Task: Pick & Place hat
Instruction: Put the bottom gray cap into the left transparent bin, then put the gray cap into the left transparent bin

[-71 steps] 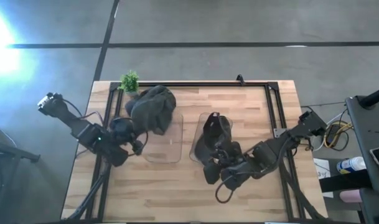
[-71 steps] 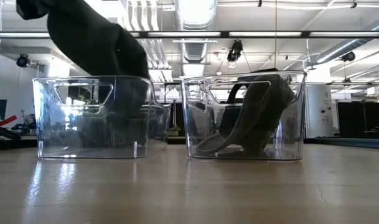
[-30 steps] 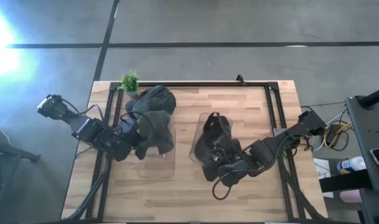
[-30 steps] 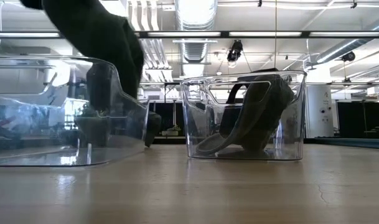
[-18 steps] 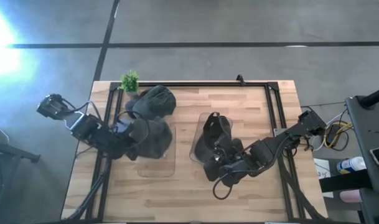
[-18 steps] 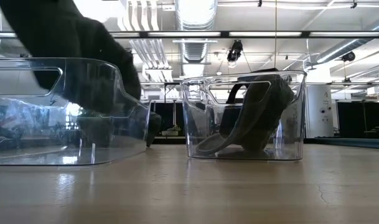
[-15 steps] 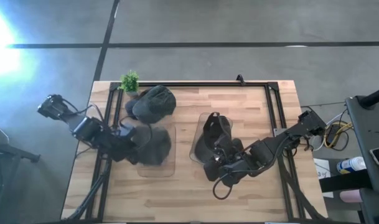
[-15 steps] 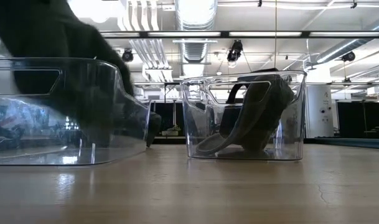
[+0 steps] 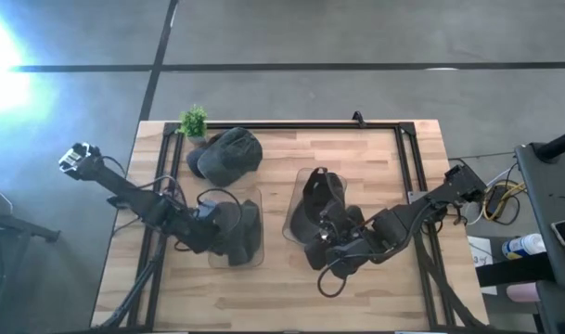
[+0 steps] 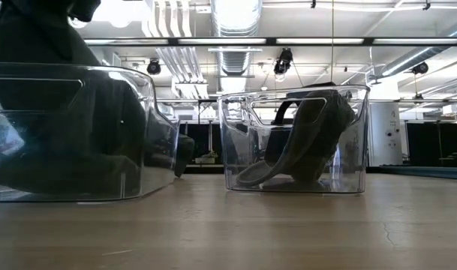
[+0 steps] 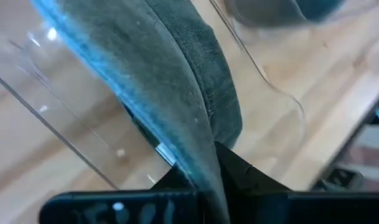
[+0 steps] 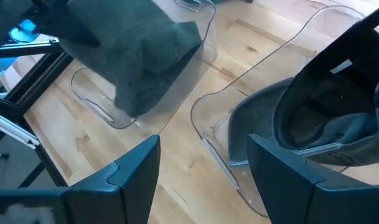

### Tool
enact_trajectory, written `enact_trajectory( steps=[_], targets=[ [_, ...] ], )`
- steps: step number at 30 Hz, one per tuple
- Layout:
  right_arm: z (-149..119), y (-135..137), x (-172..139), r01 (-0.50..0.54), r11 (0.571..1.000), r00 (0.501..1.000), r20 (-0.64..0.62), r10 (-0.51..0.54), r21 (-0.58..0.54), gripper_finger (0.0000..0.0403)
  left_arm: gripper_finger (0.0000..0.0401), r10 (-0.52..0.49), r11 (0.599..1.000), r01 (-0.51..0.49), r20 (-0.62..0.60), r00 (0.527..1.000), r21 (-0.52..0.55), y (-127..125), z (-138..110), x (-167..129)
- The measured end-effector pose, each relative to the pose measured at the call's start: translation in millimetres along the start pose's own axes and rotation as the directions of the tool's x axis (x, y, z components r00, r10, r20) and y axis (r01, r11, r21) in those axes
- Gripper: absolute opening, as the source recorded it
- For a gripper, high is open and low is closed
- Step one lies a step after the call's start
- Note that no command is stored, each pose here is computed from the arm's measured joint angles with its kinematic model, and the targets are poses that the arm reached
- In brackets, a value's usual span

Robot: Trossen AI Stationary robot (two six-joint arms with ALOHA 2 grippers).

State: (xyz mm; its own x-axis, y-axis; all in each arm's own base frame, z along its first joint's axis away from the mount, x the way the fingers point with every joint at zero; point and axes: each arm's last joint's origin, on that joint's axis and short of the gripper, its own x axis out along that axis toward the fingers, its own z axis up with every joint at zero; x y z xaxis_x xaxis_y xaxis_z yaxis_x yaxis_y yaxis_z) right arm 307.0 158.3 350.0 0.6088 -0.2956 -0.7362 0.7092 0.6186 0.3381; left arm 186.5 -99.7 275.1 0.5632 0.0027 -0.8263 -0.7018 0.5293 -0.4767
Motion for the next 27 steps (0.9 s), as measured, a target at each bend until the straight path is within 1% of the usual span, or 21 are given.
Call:
enact_trajectory(
  steps=[4,9,12,14,16,19,22,25,27],
  targets=[
    [0,0,0,-0.001,1.0,1.0,-0.008,0.001,-0.005,0.0233,0.0062,0.014,1.0,-0.014,0.02,1.0,0.014,-5,0,5],
    [-2,0,0,-0.012,0.999,0.998,-0.055,0.01,-0.037,0.0233,0.014,0.004,0.998,-0.005,0.011,1.0,0.064,-18,1,4],
    [-2,0,0,-0.017,0.998,0.997,-0.072,0.013,-0.057,0.0233,0.0179,0.025,0.996,-0.026,0.014,1.0,0.08,-23,6,-9],
    [-2,0,0,-0.02,0.997,0.997,-0.074,0.014,-0.075,0.0233,0.0197,0.045,0.995,-0.049,0.04,0.998,0.087,-25,11,-24],
    [-1,0,1,-0.021,0.995,0.997,-0.075,0.013,-0.096,0.0233,0.0209,0.053,0.994,-0.059,0.077,0.996,0.088,-28,18,-42],
    [3,-1,2,-0.026,0.992,0.997,-0.081,0.016,-0.122,0.0233,0.0214,0.07,0.993,-0.085,0.162,0.984,0.083,-29,29,-72],
    [11,-4,4,-0.025,0.989,0.996,-0.083,0.013,-0.142,0.0233,0.0215,0.163,0.984,-0.177,0.274,0.948,0.03,-21,39,-95],
    [21,-7,9,-0.011,0.987,0.997,-0.074,-0.001,-0.161,0.0233,0.0214,0.284,0.959,-0.269,0.359,0.889,-0.092,-7,42,-100],
    [28,-10,14,-0.004,0.988,0.997,-0.082,-0.009,-0.155,0.0233,0.0213,0.304,0.952,-0.259,0.404,0.863,-0.164,0,43,-90]
  ],
)
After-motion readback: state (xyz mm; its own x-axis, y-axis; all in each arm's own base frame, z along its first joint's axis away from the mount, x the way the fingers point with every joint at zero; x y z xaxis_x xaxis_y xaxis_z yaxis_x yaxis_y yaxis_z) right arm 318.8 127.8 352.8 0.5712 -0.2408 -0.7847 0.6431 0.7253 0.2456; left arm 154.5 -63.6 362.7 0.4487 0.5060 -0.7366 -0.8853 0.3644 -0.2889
